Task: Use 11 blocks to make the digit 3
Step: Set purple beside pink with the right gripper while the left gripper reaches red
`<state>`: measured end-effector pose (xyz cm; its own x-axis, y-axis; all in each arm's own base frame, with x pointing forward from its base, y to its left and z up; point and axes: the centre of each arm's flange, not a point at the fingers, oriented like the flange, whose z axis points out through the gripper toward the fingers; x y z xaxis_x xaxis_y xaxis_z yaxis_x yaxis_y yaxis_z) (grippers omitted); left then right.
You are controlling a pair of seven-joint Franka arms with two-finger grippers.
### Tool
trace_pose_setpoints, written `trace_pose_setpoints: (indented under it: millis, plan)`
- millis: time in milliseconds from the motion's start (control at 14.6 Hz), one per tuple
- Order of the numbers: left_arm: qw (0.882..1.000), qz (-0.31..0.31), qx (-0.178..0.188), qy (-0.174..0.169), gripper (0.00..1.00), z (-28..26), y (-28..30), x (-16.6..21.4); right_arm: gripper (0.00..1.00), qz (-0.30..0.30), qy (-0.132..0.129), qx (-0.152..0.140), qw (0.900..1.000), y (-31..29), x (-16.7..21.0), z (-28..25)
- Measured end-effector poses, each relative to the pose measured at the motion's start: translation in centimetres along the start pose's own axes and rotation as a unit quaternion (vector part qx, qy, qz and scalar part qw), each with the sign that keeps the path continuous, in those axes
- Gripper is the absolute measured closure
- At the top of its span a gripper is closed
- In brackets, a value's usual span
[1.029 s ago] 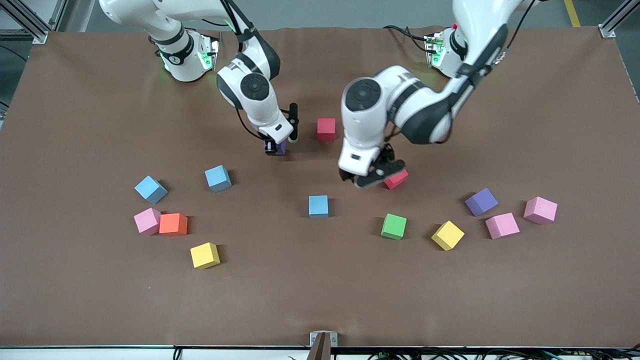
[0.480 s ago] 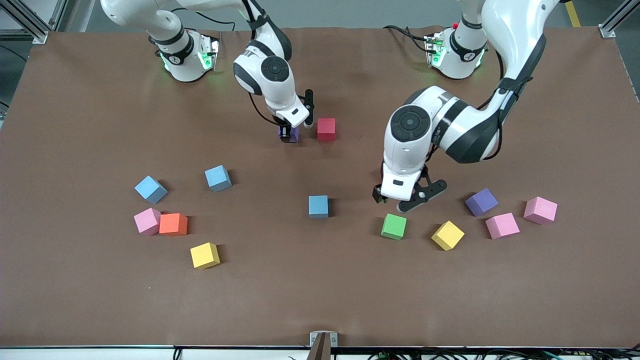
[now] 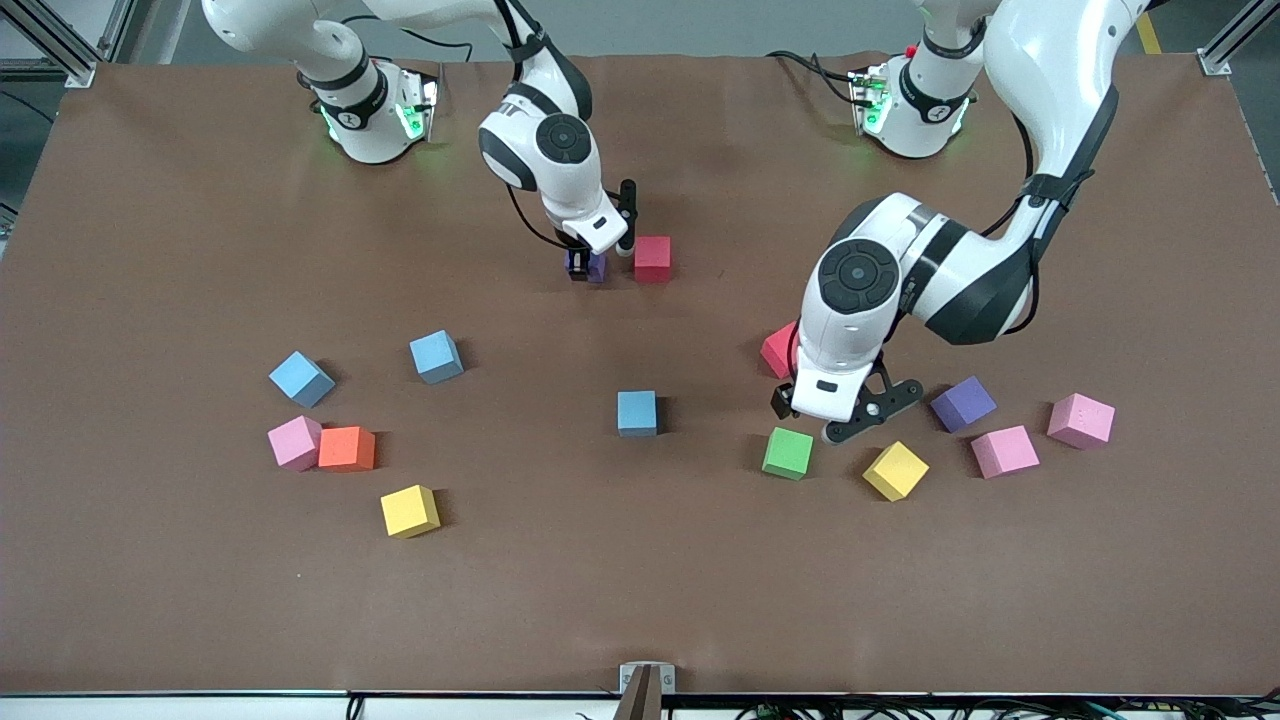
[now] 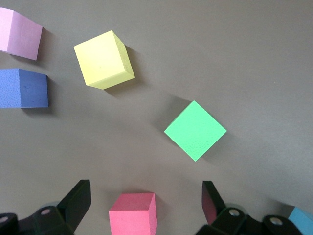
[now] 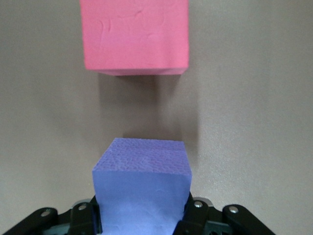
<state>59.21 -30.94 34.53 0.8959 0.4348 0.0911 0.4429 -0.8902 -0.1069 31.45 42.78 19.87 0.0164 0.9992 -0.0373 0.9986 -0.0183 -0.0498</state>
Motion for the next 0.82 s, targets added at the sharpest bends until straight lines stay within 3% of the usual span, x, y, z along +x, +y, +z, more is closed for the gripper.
trace_pose_setpoints:
  millis: [823]
  plan:
    - [0.999, -0.023, 0.02, -0.035, 0.0, 2.9, -3.7, 1.8, 0.44, 0.014, 0.002, -0.001, 1.0, -0.7, 2.7, 0.0]
